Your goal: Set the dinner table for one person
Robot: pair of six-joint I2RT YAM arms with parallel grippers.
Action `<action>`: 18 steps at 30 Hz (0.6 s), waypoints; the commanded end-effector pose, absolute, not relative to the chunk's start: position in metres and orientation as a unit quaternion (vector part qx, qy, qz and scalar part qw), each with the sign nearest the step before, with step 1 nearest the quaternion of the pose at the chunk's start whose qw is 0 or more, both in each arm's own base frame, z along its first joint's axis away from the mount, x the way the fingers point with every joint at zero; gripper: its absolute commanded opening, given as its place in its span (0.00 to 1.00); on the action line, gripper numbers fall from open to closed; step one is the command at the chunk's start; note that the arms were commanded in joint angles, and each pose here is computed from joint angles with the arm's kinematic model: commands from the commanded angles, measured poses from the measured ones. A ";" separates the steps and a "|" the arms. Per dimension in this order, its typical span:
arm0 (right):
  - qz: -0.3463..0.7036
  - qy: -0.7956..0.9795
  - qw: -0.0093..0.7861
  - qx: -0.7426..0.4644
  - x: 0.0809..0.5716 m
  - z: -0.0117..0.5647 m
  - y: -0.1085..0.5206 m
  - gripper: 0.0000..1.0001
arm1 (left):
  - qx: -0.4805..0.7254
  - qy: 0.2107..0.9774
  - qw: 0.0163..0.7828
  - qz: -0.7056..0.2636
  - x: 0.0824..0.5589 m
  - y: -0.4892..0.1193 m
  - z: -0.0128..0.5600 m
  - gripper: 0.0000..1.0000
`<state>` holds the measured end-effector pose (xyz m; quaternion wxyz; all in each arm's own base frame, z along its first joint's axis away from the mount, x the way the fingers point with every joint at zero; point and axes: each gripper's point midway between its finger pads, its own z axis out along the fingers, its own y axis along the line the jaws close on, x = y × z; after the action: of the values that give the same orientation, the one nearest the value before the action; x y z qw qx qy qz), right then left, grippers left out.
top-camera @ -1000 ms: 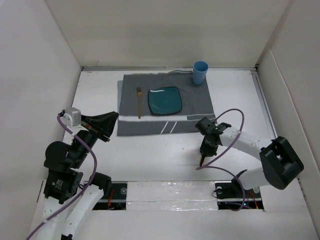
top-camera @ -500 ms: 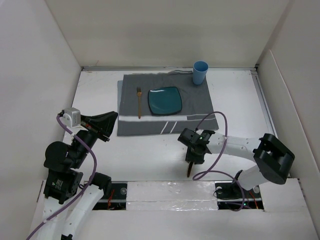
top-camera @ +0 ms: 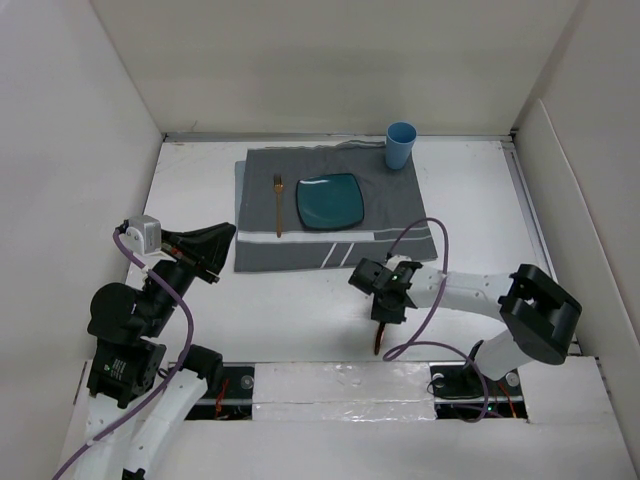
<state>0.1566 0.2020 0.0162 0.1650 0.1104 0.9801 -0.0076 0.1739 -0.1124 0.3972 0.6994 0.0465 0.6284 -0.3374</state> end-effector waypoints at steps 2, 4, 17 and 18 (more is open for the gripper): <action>-0.028 0.978 0.165 0.121 0.150 -0.001 0.198 0.30 | 0.057 0.600 0.720 -0.343 0.166 -0.111 0.416 0.10; -0.034 0.979 0.165 0.117 0.147 -0.001 0.197 0.28 | 0.056 0.602 0.719 -0.342 0.167 -0.111 0.415 0.10; -0.030 0.975 0.189 0.116 0.145 0.012 0.195 0.06 | 0.055 0.602 0.719 -0.341 0.167 -0.111 0.415 0.11; -0.030 0.974 0.195 0.111 0.146 0.018 0.197 0.05 | 0.056 0.604 0.718 -0.341 0.168 -0.112 0.414 0.10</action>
<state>0.1516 0.2073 0.0173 0.1869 0.1151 0.9756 -0.0069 0.1739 -0.1124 0.3972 0.6994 0.0465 0.6284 -0.3374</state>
